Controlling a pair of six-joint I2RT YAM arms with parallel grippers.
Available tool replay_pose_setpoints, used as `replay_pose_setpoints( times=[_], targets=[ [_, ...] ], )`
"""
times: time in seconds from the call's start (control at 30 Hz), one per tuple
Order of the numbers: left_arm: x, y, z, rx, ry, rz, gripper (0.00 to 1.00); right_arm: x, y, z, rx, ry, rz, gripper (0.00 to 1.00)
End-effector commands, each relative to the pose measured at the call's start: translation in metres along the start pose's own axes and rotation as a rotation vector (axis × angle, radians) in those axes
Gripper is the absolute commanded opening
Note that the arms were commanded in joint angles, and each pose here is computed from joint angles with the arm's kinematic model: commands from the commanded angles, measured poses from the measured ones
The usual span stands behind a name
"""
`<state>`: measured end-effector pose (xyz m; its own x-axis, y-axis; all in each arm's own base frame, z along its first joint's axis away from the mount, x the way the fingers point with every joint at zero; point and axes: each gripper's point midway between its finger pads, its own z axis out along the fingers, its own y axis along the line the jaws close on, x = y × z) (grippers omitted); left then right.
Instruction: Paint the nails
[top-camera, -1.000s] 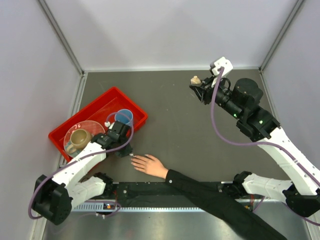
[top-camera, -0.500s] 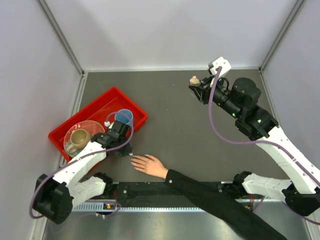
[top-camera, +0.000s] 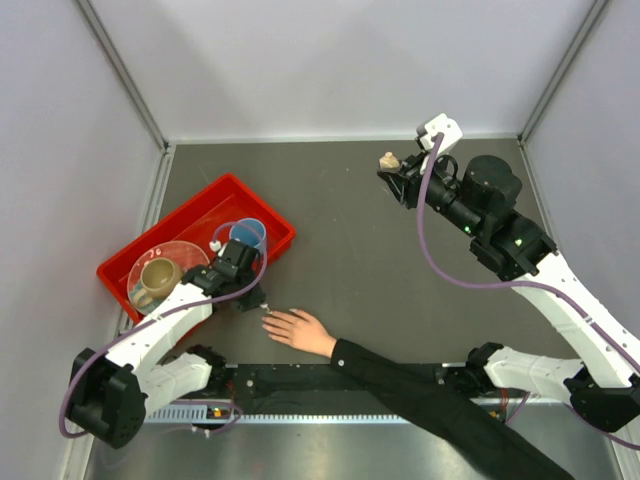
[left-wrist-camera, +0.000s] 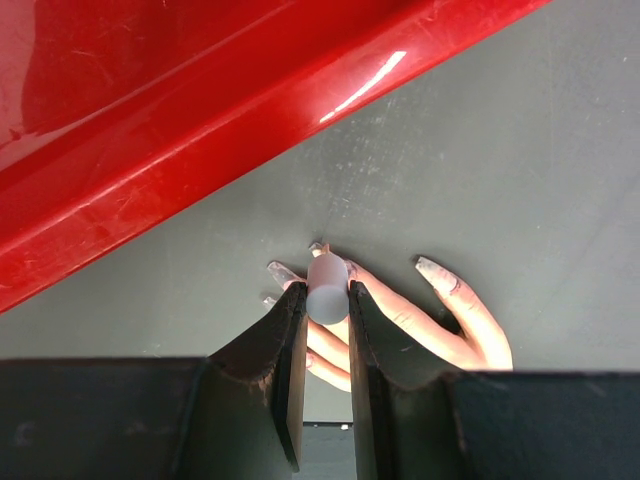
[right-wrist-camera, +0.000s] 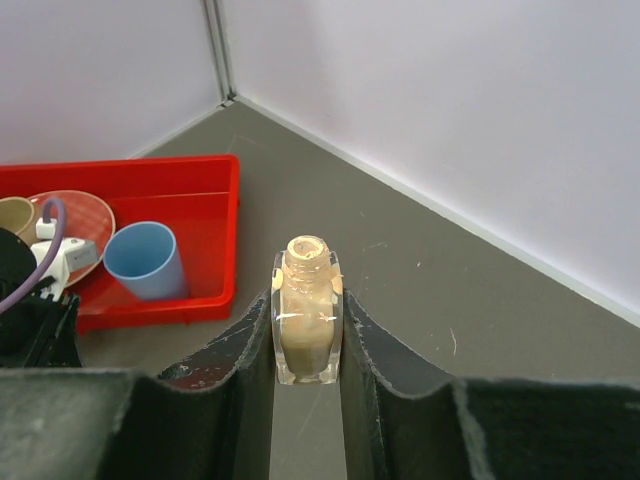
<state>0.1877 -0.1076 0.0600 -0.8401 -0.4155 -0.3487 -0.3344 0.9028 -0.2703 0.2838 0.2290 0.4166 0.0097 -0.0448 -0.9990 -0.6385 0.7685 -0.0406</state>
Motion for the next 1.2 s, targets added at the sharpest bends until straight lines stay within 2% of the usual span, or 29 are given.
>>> replay_pose_setpoints(
  times=[0.0,1.17],
  targets=[
    [-0.003,-0.006,0.001,0.026,-0.001,0.007,0.0,-0.042,-0.003,-0.005,0.009,-0.118,0.006,0.0],
    [0.0,-0.013,-0.013,0.068,0.018,0.006,0.0,-0.039,-0.002,-0.008,0.003,-0.119,0.018,0.0]
  ],
)
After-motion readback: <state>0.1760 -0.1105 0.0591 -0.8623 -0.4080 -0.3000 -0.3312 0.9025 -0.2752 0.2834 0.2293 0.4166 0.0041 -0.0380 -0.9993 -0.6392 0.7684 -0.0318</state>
